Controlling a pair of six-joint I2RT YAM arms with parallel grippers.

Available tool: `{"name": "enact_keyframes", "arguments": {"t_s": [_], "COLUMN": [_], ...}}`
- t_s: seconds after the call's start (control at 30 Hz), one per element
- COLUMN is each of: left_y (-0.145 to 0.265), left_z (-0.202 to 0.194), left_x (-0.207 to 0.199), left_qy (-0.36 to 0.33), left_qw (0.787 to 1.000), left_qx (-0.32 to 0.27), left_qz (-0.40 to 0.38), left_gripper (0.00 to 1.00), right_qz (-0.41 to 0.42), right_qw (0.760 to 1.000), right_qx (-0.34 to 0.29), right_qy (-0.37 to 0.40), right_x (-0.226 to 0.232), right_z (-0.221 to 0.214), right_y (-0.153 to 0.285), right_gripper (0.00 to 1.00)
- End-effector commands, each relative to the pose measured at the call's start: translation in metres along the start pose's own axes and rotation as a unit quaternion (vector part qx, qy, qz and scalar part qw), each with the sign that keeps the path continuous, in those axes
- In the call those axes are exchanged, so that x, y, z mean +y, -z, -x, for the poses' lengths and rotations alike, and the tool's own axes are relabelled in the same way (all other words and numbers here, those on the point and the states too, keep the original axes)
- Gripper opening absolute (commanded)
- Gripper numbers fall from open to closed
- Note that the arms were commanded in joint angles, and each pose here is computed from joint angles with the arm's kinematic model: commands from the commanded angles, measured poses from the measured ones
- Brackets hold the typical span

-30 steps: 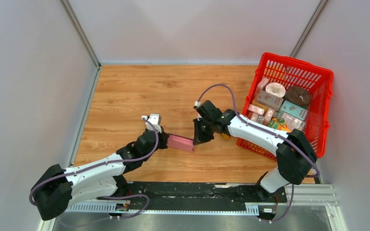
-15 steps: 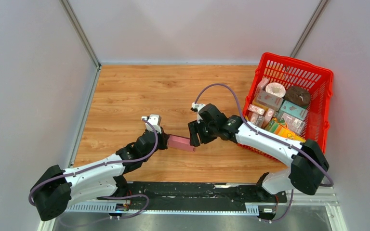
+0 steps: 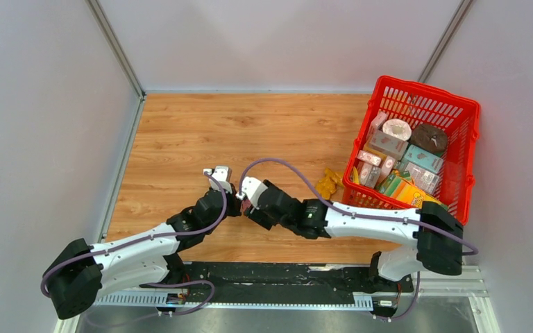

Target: Fold the paper box

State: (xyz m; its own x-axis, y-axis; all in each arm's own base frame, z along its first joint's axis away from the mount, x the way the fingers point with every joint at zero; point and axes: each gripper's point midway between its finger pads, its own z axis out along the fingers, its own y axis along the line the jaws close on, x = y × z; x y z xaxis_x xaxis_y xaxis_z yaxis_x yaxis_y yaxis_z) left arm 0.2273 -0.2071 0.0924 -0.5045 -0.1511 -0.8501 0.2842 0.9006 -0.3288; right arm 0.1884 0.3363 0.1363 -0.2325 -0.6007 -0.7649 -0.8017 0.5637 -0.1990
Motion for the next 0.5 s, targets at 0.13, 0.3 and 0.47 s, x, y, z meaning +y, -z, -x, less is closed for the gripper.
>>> {"name": "enact_keyframes", "arguments": {"t_s": [0.13,0.3,0.47], "left_y": [0.009,0.008,0.008], "left_z": [-0.059,-0.062,-0.062], "left_x": [0.025,0.025,0.027], "left_qy": [-0.037,-0.035,-0.036], "left_qw": [0.994,0.994,0.994], "left_qx": [0.1,0.102,0.101], "left_qz": [0.025,0.024,0.028], "left_gripper": [0.0,0.0,0.0], "right_qz": [-0.116,-0.118,-0.126], "right_qw": [0.986,0.986,0.984], "right_qx": [-0.023,-0.011,0.004], "right_qy": [0.119,0.117,0.129], "right_x": [-0.015,-0.013,-0.009], "right_z": [0.006,-0.01,-0.021], "right_y": [-0.021,-0.029,-0.036], "right_gripper": [0.59,0.55,0.45]}}
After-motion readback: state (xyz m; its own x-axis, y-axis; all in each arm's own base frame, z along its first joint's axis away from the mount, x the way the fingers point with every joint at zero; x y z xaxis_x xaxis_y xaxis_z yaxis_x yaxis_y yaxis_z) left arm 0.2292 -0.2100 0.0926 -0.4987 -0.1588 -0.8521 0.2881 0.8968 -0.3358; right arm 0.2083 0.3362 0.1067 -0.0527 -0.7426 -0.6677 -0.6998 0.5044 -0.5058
